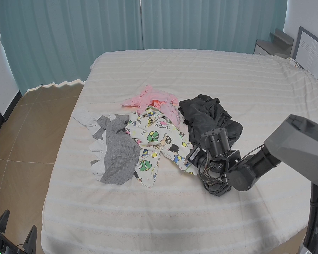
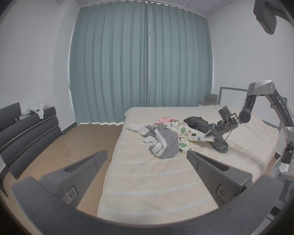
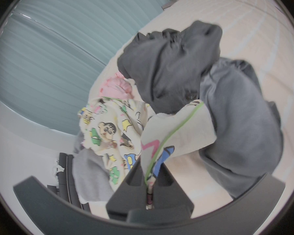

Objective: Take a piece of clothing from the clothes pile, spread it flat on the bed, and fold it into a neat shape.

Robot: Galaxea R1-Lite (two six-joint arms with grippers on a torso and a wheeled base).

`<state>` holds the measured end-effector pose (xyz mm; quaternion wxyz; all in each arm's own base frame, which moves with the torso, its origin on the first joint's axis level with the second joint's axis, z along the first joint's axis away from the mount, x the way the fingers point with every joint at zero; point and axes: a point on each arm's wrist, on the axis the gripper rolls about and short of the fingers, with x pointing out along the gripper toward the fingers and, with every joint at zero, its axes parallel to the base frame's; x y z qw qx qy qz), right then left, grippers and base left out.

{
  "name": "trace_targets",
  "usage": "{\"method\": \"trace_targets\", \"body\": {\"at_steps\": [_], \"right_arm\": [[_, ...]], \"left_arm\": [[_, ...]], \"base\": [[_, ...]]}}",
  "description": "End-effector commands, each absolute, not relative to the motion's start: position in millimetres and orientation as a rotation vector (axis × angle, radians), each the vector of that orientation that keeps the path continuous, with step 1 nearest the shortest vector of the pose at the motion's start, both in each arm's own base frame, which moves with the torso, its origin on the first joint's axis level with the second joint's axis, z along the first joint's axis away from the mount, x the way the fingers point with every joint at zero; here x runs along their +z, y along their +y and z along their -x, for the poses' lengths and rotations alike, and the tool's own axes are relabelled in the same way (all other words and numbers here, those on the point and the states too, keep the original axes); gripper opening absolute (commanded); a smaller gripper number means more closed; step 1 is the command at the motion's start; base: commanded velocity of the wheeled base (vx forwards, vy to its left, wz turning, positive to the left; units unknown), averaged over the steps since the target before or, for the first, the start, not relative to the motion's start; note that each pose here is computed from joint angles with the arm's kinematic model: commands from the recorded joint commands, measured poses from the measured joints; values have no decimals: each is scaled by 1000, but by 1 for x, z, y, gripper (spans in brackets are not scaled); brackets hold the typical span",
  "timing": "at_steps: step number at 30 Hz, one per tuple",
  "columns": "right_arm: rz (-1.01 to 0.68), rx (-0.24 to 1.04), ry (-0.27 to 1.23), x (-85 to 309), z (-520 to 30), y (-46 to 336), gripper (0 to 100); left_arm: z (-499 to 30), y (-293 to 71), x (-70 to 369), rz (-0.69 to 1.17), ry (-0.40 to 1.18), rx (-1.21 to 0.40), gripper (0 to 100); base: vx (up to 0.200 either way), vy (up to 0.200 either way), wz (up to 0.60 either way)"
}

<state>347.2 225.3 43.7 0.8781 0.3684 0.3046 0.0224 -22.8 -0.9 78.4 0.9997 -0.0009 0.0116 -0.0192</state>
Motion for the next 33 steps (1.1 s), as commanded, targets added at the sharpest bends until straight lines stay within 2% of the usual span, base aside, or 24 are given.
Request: {"method": "trace_targets", "body": {"at_steps": [1,3,8,15,23,29,31,33], "right_arm": [[-808,187,524,117,-295,211,0],[-801,206,514,125,-287,210,0],[-791,351,420,179,-240,201,0],[-765,510,319,224,-200,201,0],[-737,628,200,274,-174,198,0],[-709,669,121,302,-169,196,0],[-701,701,99,309,-168,195,0],[-698,718,102,309,-167,195,0]], "left_arm": [[23,-1,75,2,15,-38,100],[23,-1,75,2,15,-38,100],[23,-1,75,2,15,-38,100],[23,-1,75,-1,15,-38,100],[23,-1,75,-3,15,-48,100],[23,-2,76,-47,10,-83,100],[37,-2,138,43,-209,-148,100],[43,-2,195,150,-293,-221,100]], "base": [[0,0,0],[0,0,0],[0,0,0],[0,0,0],[0,0,0],[0,0,0],[0,0,0],[0,0,0]]}}
